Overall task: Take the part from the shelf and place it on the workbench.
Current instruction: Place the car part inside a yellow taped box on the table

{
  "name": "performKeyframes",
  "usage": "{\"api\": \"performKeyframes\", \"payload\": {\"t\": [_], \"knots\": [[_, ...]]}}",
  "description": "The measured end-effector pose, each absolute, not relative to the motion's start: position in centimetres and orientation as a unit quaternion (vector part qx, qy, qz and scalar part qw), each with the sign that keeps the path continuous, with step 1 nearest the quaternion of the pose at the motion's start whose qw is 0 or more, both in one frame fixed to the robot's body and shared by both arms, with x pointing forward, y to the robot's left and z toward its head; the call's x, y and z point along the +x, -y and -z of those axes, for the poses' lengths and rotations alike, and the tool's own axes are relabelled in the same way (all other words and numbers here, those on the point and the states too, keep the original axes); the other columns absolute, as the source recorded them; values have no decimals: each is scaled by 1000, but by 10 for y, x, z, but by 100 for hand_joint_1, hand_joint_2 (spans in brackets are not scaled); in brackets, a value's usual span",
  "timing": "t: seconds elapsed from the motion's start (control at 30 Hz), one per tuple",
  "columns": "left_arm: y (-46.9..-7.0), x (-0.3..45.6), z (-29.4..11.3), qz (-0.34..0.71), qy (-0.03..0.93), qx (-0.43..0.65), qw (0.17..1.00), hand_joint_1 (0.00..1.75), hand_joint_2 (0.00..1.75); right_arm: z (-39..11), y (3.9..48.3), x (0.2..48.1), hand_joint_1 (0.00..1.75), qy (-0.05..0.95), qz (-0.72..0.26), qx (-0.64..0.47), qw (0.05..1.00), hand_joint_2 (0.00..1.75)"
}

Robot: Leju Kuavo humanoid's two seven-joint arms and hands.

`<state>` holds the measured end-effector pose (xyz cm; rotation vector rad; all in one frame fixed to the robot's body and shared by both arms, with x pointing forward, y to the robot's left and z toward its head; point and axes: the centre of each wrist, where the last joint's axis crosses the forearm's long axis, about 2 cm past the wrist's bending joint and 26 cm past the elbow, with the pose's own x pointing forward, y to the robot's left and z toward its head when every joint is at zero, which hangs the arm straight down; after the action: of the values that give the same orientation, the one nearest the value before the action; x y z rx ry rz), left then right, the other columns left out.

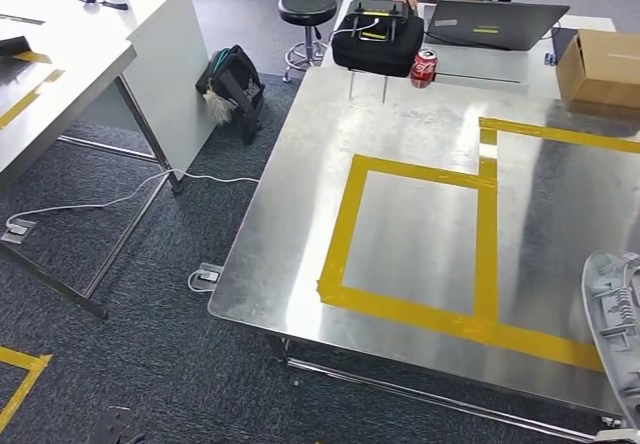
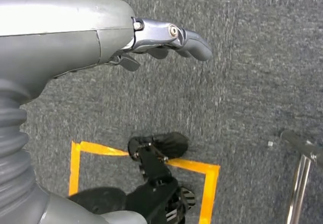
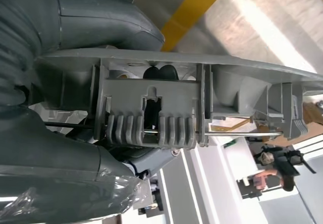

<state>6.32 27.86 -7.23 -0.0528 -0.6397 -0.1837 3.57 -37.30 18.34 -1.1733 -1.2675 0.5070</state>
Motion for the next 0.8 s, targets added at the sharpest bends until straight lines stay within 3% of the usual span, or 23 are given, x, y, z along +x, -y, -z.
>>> {"api": "performKeyframes", "payload": {"t": [0.8], "knots": [[-278, 64, 71, 80, 312, -20, 946, 0, 175, -186, 395, 31, 175, 499, -210, -558, 629, 175]]}}
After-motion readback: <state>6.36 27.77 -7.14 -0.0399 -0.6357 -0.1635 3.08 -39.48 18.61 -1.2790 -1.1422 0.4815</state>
